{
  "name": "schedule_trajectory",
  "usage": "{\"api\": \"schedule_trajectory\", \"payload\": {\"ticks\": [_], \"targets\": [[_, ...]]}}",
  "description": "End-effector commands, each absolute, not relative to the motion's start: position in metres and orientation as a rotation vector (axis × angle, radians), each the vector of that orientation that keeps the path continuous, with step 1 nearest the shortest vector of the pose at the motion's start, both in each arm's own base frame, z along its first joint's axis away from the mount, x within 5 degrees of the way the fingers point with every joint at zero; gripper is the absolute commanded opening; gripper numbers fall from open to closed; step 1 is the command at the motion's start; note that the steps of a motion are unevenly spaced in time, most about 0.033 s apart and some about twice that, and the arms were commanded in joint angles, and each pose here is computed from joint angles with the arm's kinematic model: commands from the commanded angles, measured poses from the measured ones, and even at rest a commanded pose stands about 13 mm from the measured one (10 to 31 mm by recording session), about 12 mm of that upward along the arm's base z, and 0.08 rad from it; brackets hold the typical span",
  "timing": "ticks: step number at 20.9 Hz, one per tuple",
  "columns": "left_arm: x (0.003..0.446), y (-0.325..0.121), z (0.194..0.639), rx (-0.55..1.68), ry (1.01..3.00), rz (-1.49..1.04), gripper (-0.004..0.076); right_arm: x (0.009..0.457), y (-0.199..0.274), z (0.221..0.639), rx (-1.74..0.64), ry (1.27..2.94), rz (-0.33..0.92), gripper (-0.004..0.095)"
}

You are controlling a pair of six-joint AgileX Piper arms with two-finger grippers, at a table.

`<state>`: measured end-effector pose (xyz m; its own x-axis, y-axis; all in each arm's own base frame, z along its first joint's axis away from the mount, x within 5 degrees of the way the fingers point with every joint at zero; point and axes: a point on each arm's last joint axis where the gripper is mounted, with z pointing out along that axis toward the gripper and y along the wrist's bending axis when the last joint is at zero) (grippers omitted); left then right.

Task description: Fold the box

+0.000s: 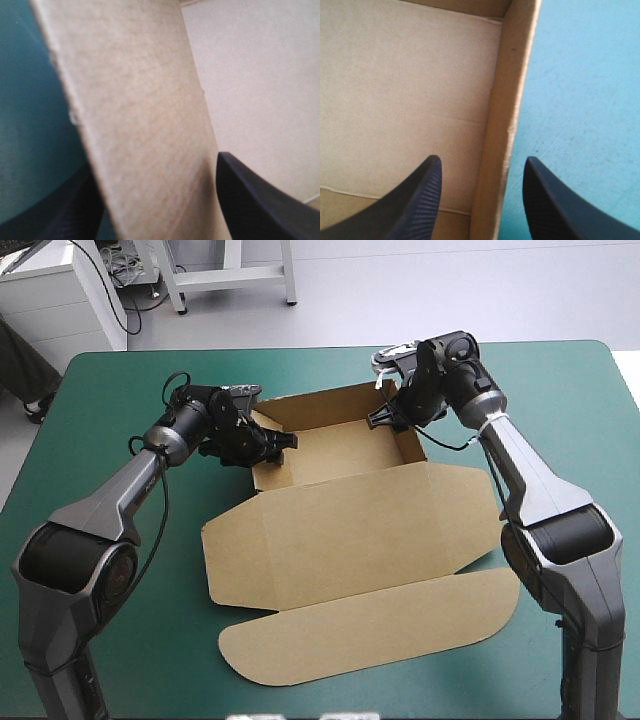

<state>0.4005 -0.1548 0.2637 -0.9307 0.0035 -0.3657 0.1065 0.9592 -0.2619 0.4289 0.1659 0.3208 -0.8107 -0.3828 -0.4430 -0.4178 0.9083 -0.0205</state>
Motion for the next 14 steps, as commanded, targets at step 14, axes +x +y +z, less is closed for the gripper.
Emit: {"api": "schedule_trajectory", "payload": {"ticks": [14], "targets": [[0.345,-0.128,0.464,0.302,2.369,-0.282,0.0434,0.371,0.140,0.438,-0.482,2.366,0.154,0.0473]]}}
